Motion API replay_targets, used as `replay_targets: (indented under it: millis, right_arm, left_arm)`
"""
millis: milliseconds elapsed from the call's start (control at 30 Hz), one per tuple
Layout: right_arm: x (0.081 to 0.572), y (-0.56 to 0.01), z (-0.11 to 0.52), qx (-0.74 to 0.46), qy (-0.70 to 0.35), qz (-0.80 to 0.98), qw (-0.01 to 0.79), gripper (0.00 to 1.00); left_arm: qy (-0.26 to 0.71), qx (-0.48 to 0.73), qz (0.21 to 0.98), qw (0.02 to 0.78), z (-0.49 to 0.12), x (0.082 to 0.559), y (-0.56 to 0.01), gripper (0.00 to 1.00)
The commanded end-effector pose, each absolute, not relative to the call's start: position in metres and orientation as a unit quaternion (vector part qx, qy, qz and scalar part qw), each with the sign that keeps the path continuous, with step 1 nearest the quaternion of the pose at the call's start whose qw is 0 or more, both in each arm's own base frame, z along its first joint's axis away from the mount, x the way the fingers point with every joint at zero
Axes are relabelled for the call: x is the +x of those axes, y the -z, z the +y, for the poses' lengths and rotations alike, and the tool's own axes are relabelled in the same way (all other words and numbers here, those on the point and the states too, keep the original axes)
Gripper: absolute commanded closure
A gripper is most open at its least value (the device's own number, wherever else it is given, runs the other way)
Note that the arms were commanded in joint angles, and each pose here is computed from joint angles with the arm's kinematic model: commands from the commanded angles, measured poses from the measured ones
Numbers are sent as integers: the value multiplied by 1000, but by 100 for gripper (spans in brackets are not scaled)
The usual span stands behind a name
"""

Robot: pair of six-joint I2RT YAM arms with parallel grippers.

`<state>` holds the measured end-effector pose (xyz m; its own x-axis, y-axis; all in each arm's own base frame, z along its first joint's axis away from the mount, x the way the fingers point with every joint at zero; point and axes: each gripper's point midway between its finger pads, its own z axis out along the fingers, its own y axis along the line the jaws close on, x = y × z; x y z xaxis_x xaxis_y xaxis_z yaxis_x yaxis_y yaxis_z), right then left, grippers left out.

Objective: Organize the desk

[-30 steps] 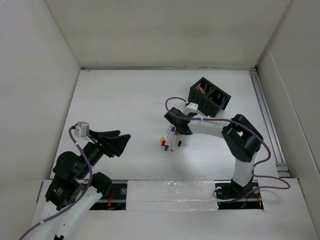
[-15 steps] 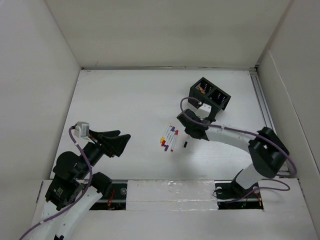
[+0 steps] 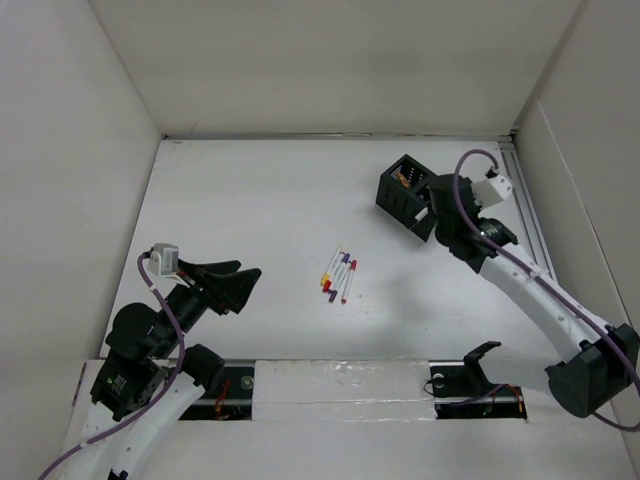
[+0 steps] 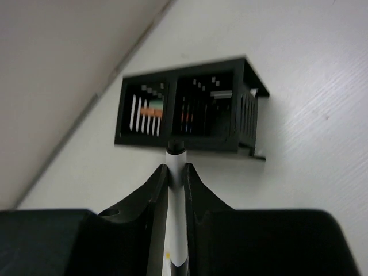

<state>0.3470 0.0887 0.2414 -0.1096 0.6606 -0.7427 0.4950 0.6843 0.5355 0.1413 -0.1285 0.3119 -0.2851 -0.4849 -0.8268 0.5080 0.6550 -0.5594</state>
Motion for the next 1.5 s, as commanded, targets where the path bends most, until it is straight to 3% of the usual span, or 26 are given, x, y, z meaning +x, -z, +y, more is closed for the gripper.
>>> replay_targets:
  millis: [0, 233, 667, 833, 933, 1000, 1033, 1067, 1233, 1333, 1467]
  right_arm:
    - [356, -285, 45, 432, -38, 685, 585, 100]
    - [394, -310, -13, 484, 64, 629, 605, 100]
    - [449, -261, -17, 457, 185, 648, 581, 100]
    - [448, -244, -8, 450, 209, 647, 579, 99]
    - [445, -231, 0, 445, 215, 652, 574, 91]
    - [445, -230, 17, 436, 210, 658, 577, 77]
    - [443, -228, 24, 426, 217, 663, 576, 64]
    - [443, -231, 23, 429, 216, 660, 577, 60]
    - [433, -246, 57, 406, 201, 673, 585, 57]
    - [419, -250, 94, 388, 144, 694, 589, 61]
    - [390, -228, 173, 323, 18, 751, 575, 94]
  left_arm:
    - [428, 19, 667, 610, -131, 139, -322, 34]
    - [427, 21, 672, 605, -133, 140, -320, 34]
    - [424, 19, 676, 603, -134, 142, -318, 34]
    - [424, 15, 674, 606, -132, 142, -319, 34]
    - [421, 15, 680, 600, -133, 144, -316, 34]
    - [421, 16, 680, 600, -134, 144, -316, 34]
    - [421, 16, 680, 600, -134, 144, -316, 34]
    - [421, 16, 680, 600, -134, 145, -316, 34]
    - [420, 15, 682, 599, -134, 145, -315, 34]
    - [420, 14, 680, 601, -133, 145, -316, 34]
    - [420, 13, 679, 602, -132, 144, -317, 34]
